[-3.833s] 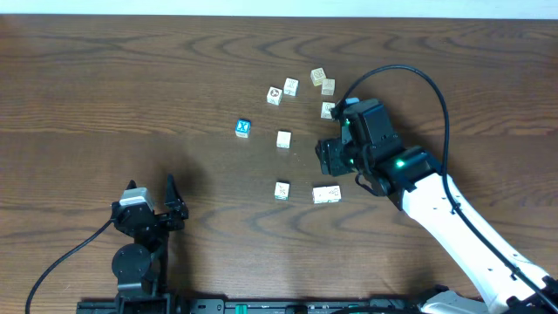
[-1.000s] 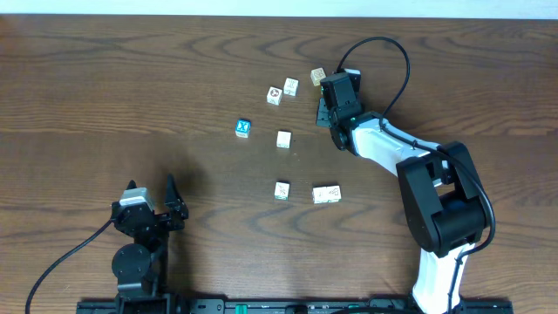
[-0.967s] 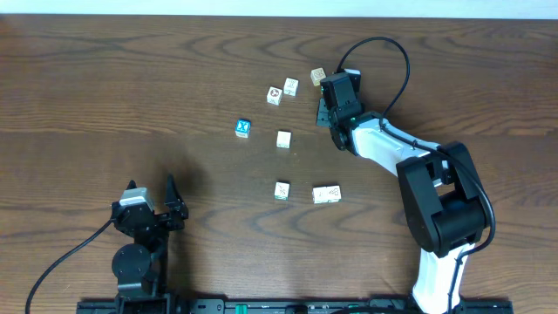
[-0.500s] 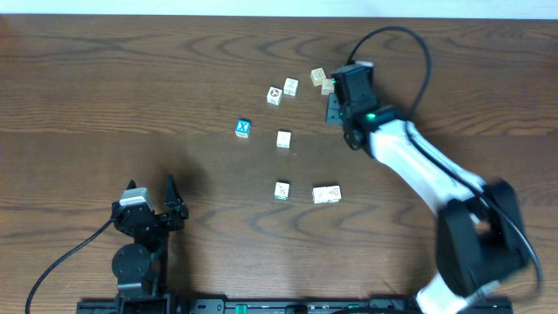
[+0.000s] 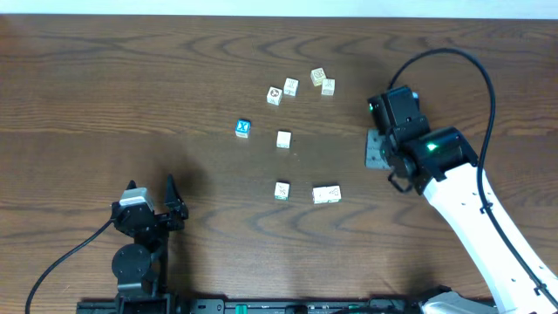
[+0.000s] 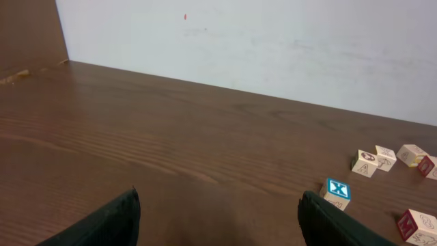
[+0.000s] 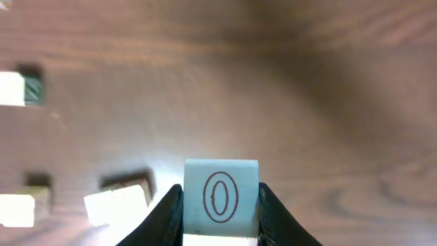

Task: Lift 4 blocks
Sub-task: 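Carry the O block down and right toward the grapes block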

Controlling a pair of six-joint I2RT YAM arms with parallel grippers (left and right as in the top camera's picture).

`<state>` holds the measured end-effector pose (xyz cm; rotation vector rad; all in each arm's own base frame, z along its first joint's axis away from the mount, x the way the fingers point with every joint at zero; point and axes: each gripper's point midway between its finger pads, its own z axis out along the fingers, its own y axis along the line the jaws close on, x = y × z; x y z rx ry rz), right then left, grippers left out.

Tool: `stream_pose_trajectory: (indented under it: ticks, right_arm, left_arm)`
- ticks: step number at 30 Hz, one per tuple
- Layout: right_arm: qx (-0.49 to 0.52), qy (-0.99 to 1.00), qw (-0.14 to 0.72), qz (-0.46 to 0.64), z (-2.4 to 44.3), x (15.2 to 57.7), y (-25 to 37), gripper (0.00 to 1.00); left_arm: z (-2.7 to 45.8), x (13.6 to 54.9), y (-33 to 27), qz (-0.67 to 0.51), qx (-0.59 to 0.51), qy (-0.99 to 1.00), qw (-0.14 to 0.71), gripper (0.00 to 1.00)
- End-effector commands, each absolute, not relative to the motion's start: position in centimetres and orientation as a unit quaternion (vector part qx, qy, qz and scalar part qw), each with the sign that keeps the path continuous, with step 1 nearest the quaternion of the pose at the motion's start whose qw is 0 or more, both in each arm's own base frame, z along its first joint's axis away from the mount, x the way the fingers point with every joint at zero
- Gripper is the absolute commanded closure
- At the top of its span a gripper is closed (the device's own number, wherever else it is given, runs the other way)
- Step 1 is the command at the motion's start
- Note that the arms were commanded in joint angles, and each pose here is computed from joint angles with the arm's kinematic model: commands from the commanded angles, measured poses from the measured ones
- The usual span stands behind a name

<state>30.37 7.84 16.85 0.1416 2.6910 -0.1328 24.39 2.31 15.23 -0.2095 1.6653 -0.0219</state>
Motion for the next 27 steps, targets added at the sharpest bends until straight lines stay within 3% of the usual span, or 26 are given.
stream_pose_trajectory:
  ticks: [1,16,27]
  right_arm:
    - [0.063,0.978,0.189,-0.057,14.5,29.0,7.4,0.77]
    - [0.044,0.99,0.125,0.049,3.6,24.9,10.4,0.79]
    - [-0.015,0.989,0.116,0.09,2.8,24.1,12.2,0.79]
  left_arm:
    - [13.4,24.2,2.6,-0.004,-0.102,0.756,0.647,0.26]
    - [13.4,24.2,2.6,-0.004,-0.102,0.756,0.647,0.25]
    - [13.4,24.2,2.6,-0.004,-0.102,0.756,0.647,0.26]
